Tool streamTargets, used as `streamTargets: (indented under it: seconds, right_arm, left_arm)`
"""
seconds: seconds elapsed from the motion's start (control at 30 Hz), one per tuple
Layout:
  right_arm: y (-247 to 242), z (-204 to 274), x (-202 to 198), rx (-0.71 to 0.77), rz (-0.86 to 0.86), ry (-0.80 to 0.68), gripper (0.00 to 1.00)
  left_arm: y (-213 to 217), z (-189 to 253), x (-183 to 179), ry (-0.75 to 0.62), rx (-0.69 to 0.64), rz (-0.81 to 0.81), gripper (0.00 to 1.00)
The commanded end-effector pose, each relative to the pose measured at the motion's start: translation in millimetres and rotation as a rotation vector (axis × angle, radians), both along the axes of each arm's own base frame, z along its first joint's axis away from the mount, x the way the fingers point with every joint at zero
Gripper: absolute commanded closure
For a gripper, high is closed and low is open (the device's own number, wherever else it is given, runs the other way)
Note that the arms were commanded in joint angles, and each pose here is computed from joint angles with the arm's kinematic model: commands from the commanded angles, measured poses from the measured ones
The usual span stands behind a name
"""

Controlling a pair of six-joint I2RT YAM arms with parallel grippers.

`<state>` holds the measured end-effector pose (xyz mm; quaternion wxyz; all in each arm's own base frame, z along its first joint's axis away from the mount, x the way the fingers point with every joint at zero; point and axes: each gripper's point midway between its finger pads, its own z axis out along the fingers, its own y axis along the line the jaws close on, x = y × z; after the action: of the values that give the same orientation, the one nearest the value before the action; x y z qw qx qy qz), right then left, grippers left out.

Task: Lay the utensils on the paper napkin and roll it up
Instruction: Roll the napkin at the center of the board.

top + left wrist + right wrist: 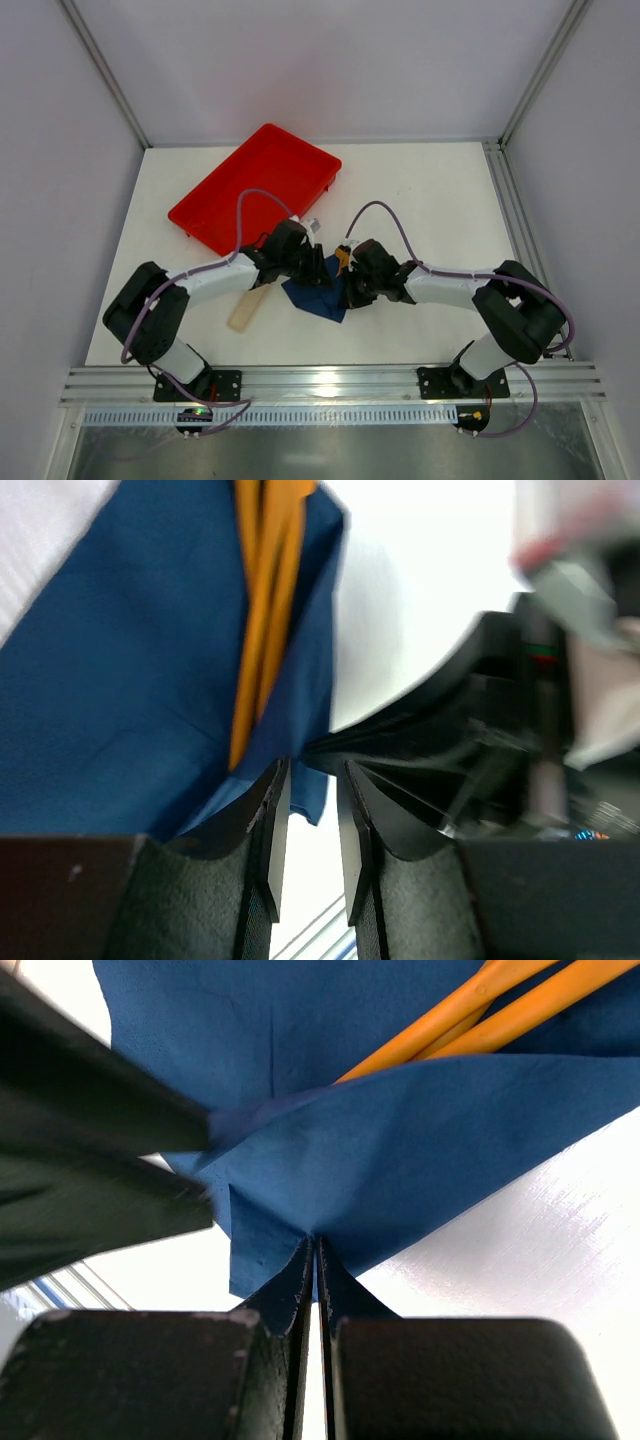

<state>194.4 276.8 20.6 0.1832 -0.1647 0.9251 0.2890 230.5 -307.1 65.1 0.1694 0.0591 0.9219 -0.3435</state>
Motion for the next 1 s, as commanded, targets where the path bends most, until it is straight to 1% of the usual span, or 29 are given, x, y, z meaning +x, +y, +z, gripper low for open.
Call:
streamTargets:
  seconds: [0.0,0.1,0.23,0.47,0.67,0.87,0.97]
  right_arm:
    - [4,6,7,0.006,-0.016,-0.026,0.96]
    - [3,6,6,0.005,-0.015,-0.03,0.96]
    - [2,6,6,0.0,-0.014,-0.034,0.96]
    - [0,8,6,-0.005,-0.011,-0.044,0.96]
    - [0,19,6,0.013,0.013,-0.071,0.96]
    - [12,45,3,0.093,0.071,-0.102,0.96]
    - [22,51,-1,0.136,0.118,-0.087,0.95]
  left_arm:
    - [-9,42,7,-0.103,-0.082,0.0,0.7]
    - [-11,44,4,-0.108,-0.091,-0.009,0.7]
    - [-13,36,2,-0.094,-0.083,-0.028,0.7]
    - [-4,-15,10,-0.044,0.057,-0.006,0.74]
    - [2,-26,11,-0.044,0.1,0.013,0.75]
    - [8,-35,10,-0.036,0.131,0.019,0.76]
    - [8,-37,10,-0.034,0.13,0.023,0.76]
